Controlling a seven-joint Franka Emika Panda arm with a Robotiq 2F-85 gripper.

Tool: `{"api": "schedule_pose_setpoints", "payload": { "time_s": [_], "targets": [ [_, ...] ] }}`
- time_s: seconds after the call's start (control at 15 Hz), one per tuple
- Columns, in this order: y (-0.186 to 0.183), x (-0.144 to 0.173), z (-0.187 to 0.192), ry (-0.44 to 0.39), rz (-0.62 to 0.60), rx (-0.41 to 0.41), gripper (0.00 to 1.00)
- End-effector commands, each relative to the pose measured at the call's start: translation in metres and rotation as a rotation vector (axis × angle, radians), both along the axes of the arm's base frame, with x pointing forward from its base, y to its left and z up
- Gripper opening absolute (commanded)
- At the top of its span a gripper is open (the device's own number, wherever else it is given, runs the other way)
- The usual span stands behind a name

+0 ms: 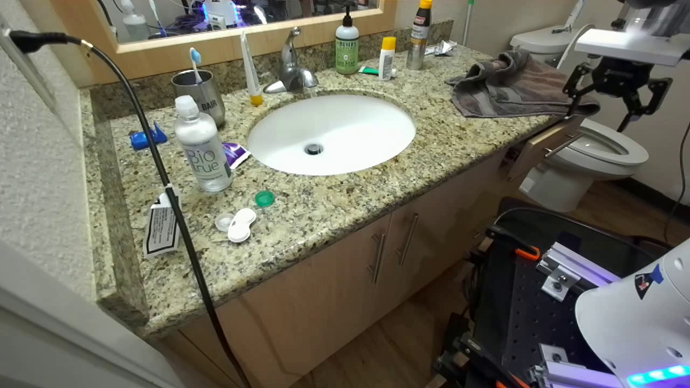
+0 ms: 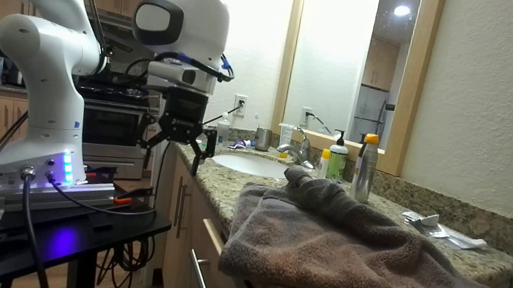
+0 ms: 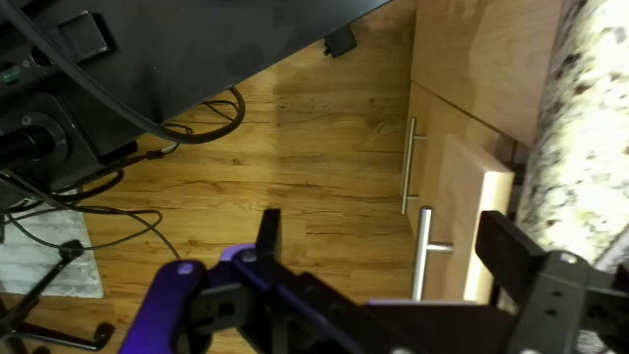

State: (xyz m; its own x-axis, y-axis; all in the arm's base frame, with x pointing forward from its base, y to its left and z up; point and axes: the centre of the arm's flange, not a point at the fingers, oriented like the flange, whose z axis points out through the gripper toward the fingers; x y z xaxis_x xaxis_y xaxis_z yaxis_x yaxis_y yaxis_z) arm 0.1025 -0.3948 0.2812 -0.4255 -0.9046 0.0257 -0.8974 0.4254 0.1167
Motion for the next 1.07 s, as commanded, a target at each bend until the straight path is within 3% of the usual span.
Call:
{"api": "schedule_pose_setpoints", "payload": {
  "time_s": [0.0,0.33,0.4,0.73,1.0],
  "targets": [
    [-0.036,-0.032,-0.046,0.077,-0.147,-0.003,1.0],
    [-0.072,-0.078,-0.081,0.1,-0.315,-0.012,1.0],
    [-0.047,-0.071,-0.062,0.091,-0.272,-0.002,1.0],
    [-0.051,-0.069,-0.066,0.1,-0.269,-0.003,1.0],
    [-0.066,-0.049,-0.079,0.039,-0.285,-0.114,1.0]
  ]
}}
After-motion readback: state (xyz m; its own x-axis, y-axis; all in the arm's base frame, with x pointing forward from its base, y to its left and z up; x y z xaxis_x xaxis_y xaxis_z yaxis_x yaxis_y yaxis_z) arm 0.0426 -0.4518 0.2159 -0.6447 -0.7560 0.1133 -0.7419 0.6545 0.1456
